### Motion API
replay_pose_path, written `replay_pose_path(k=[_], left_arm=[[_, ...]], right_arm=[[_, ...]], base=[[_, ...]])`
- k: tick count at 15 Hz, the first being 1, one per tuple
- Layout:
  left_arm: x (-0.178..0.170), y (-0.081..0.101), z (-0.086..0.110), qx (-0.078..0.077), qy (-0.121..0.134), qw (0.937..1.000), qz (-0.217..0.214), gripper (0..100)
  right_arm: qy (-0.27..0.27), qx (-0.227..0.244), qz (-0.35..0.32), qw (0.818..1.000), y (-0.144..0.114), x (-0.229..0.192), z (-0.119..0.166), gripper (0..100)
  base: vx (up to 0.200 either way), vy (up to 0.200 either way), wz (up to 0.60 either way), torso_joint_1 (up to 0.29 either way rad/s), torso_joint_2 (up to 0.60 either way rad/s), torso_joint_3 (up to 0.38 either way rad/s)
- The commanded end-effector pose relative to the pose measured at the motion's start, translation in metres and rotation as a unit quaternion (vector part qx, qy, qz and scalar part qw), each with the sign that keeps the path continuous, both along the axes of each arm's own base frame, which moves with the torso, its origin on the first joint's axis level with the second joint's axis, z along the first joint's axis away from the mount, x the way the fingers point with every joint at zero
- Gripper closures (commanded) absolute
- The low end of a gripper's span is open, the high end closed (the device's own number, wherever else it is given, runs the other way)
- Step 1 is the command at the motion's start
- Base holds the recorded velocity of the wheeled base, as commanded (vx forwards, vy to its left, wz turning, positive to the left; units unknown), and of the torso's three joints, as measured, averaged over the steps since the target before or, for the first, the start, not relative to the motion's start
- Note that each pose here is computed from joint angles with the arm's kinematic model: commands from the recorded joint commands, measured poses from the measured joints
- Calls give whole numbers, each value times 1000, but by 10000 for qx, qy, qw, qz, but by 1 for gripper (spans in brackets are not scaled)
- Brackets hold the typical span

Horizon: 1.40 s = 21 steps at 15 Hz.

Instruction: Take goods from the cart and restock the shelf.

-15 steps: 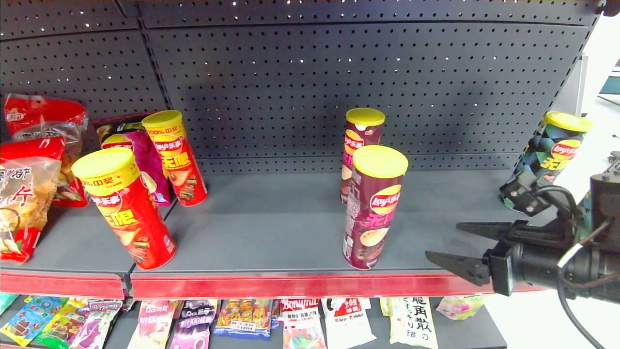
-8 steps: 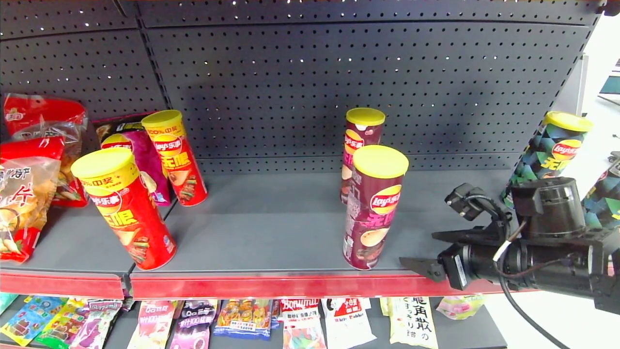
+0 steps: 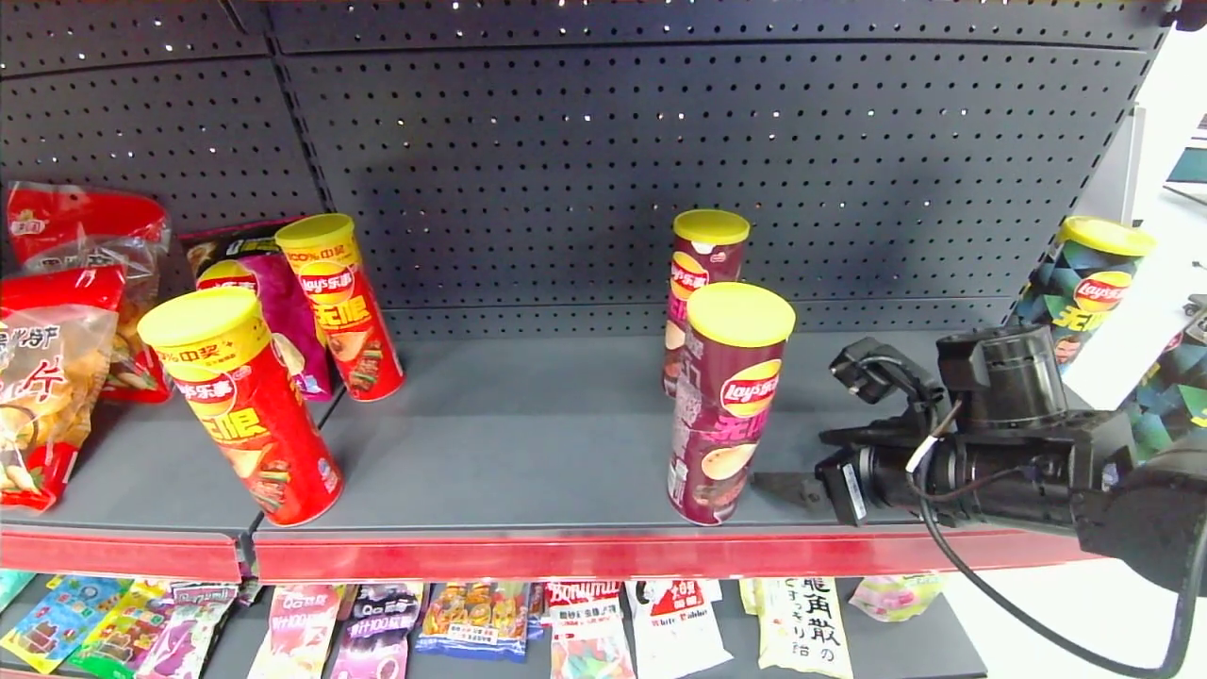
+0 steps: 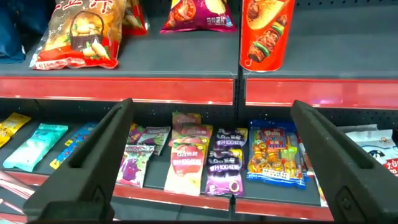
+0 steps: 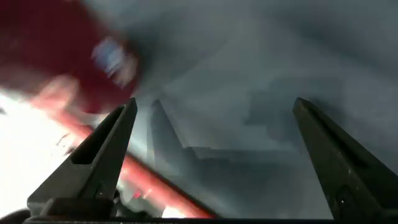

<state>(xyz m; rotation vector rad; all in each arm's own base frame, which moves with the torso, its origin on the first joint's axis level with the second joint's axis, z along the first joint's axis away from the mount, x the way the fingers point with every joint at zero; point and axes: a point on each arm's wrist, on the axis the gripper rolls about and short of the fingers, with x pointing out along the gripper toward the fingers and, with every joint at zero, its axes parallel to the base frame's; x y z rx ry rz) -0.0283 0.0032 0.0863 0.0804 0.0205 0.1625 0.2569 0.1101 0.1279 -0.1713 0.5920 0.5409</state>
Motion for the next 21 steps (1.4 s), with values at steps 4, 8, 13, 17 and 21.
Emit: replay_pose_path(k=[4,8,13,17,21], left_arm=[[0,0,0,16,9,10000,-3,0],[0,0,0,23,10,10000,-11,0],[0,0,0,24,10,10000,-3,0],[0,0,0,24,10,10000,-3,0],[0,0,0,24,10,10000,-3,0]], right_arm=[[52,-50,11,10000,6,12,-6,0],[45,-34,72,10000,10,11,-5,0],[40,-27,228,9997,18,6,-4,0],[79,-38,293,9995,21,2,-6,0],[79,-38,316,9995,22,2,-6,0]], base=[[0,0,0,0,0,0],[0,0,0,0,0,0],[0,0,0,0,0,0],[0,0,0,0,0,0],[0,0,0,0,0,0]])
